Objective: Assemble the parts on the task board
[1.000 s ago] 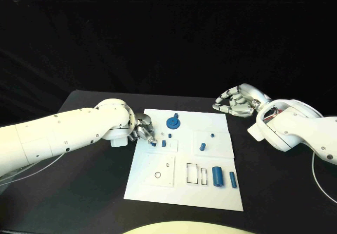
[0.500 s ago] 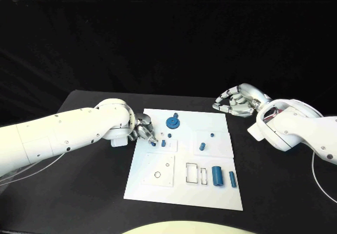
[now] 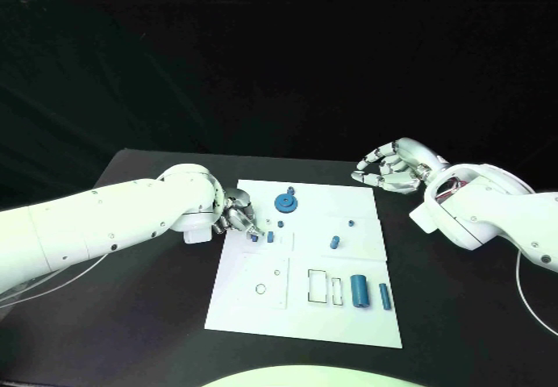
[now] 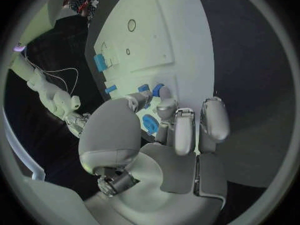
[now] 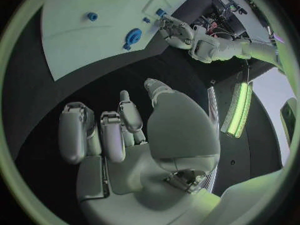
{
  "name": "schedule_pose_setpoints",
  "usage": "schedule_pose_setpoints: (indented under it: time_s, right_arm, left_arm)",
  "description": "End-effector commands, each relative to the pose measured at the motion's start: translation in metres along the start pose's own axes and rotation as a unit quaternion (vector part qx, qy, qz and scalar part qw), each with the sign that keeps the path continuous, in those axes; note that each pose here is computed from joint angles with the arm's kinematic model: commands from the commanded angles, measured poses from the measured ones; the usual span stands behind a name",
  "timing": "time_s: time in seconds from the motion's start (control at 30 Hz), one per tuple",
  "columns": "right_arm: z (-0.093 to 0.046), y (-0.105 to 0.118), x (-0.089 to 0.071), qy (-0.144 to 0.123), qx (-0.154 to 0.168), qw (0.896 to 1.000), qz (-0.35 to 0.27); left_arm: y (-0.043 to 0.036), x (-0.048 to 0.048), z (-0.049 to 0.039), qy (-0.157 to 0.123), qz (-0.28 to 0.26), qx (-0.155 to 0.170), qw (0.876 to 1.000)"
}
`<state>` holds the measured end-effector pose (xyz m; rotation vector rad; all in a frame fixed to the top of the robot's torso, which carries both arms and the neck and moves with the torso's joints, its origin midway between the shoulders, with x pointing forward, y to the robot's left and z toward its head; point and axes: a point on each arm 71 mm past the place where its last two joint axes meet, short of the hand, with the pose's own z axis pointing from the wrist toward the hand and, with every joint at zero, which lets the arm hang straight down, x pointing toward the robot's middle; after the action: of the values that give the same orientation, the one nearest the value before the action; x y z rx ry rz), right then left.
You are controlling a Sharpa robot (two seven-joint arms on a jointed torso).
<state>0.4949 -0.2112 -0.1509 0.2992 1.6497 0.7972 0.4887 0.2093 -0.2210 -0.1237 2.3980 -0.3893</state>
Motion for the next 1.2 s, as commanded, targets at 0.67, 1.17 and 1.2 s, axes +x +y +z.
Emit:
schedule_pose_setpoints:
  time_s: [0.67,1.17,1.2]
  right_arm:
    - [-0.001,0.001,0.0,0.002,-0.008,1.0,-0.003]
    - [-0.001,0.0,0.0,0.001,-0.007,1.0,-0.003]
    - [-0.001,0.0,-0.001,0.001,-0.007,1.0,-0.003]
  left_arm:
    - [0.0066,-0.0066,-0.0013,-0.031,-0.022,-0.002,0.999]
    - [-0.0021,-0.0227,-0.0091,-0.11,-0.197,0.113,0.968]
    - [-0.0033,-0.0242,-0.0099,-0.121,-0.194,0.123,0.966]
